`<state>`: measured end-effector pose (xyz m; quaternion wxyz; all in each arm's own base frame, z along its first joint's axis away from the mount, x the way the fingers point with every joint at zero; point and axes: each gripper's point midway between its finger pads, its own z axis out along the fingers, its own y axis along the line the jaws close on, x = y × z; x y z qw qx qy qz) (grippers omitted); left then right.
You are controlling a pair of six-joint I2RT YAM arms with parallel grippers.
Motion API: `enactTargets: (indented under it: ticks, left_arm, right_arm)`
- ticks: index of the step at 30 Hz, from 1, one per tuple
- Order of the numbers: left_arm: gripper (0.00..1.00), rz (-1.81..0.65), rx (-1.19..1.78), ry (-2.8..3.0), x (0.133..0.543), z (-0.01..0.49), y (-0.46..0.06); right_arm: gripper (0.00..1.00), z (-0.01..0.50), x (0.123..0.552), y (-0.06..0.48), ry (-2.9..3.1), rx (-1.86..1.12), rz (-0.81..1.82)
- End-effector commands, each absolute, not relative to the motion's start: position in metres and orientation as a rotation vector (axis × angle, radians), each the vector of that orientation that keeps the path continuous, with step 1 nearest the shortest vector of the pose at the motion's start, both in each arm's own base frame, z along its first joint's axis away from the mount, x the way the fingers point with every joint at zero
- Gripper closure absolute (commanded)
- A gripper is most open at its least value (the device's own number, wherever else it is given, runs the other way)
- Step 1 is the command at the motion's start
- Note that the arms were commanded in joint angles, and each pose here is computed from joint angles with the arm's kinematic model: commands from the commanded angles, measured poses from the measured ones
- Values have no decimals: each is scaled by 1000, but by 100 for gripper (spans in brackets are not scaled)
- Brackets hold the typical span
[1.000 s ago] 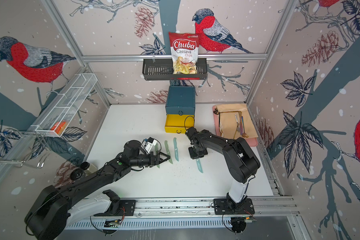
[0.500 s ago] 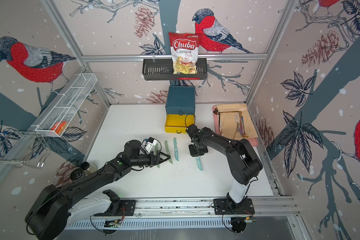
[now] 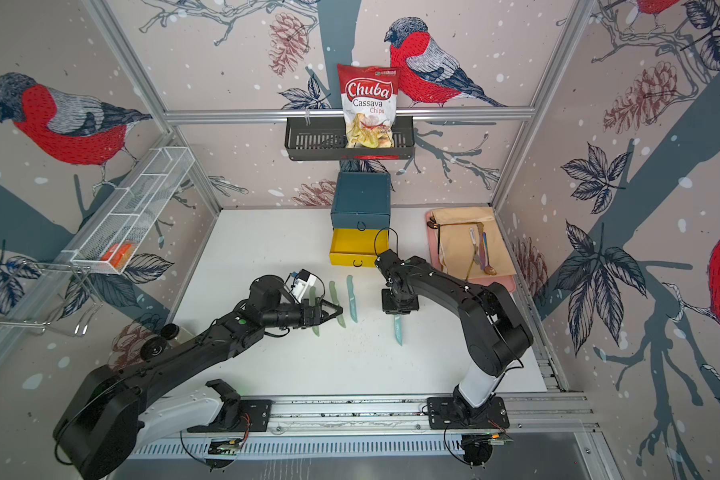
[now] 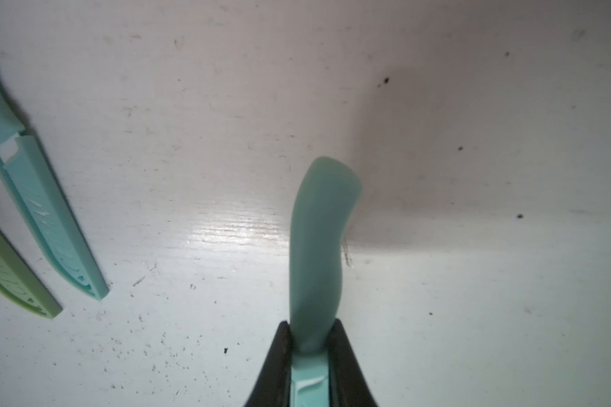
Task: Place the fruit knives into the drawer by color
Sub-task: Pick up the fruit knife from the center of the board, then place the fruit knife in the storage box.
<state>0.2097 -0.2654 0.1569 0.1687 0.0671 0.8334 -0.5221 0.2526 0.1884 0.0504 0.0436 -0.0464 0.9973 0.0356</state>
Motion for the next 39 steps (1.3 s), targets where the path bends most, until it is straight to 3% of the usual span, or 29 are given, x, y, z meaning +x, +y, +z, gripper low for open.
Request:
enactTargets:
  ticks: [1,9,22,30,39]
  left_arm:
    - [3,-1493,241,2349,209,163,-269]
    - [3,-1486,262,2345,211,168,-270]
    - [3,-1454,301,2340,219,177,-274]
    - [3,-1391,371,2343,227,188,-276]
    - [3,-1321,298,2237,279,231,-239]
  right_arm:
    - [100,57,247,182,3059,57,93]
    - [100,69,243,188,3048,361,258]
    - [100,105,252,193,2799,1016,817]
    - [100,150,269,204,2599,1258,1042]
    - [100,218,318,233,2341,1347,1339]
